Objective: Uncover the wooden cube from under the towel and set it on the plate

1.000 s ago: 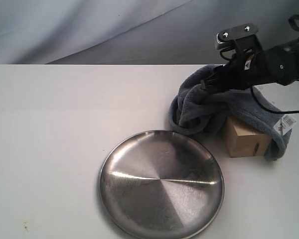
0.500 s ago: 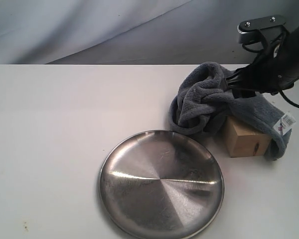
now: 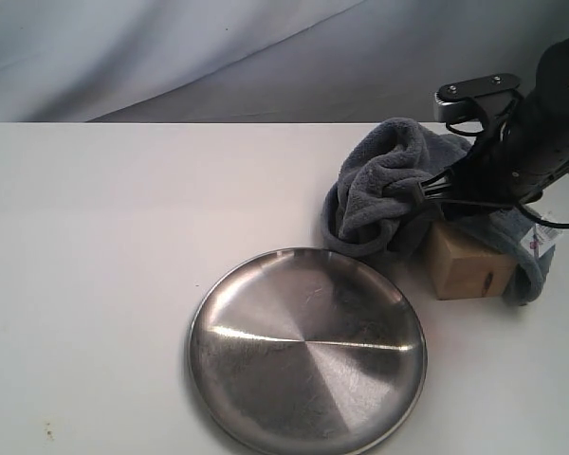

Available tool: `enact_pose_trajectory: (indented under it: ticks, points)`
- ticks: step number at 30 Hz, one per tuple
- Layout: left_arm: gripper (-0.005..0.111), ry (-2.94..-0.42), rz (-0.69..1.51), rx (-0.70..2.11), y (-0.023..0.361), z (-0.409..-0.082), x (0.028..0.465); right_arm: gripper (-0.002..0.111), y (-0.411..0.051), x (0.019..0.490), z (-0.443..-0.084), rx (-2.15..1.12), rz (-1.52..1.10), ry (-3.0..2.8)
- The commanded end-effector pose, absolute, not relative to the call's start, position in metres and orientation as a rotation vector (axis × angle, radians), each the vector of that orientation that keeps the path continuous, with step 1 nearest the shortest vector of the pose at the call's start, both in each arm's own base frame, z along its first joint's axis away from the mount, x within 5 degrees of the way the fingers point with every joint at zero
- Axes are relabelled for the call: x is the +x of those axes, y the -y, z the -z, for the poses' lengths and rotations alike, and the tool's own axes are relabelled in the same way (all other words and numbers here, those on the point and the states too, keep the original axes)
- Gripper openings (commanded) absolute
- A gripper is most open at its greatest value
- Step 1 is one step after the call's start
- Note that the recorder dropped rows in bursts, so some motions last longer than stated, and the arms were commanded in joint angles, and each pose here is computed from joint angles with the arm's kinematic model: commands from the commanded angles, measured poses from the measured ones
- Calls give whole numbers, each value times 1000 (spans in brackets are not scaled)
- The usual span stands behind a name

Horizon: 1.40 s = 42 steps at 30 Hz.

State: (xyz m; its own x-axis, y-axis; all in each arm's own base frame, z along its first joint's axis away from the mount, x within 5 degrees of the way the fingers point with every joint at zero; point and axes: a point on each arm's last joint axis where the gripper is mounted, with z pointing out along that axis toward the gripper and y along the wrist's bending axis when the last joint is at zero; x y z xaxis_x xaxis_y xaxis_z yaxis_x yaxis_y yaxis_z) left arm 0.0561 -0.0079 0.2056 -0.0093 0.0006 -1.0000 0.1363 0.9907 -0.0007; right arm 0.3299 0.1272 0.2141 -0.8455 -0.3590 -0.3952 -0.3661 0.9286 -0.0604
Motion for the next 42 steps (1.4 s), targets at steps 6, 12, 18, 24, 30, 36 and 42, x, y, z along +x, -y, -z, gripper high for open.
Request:
enact_pose_trajectory:
  ticks: [6,12,18,24,30,36,42]
  points:
    - [0,-1567,110,101,8,-205,56,35,-129,336,-195,-561,17,-2709]
    - [0,-1567,110,101,8,-205,56,0,-128,336,-204,-563,24,-2673]
    - [0,-1567,110,101,8,-205,56,0,-120,338,-236,-527,106,-2498]
    - [0,-1567,110,101,8,-205,56,0,-131,353,-261,-518,16,-2247]
    - [0,-1567,110,101,8,-205,56,0,-136,388,-254,-578,127,-2244]
    - [0,-1567,110,101,8,-205,56,0,-143,417,-219,-600,164,-2320]
    - [0,-1567,110,101,8,-205,56,2,-145,425,-185,-587,177,-2412]
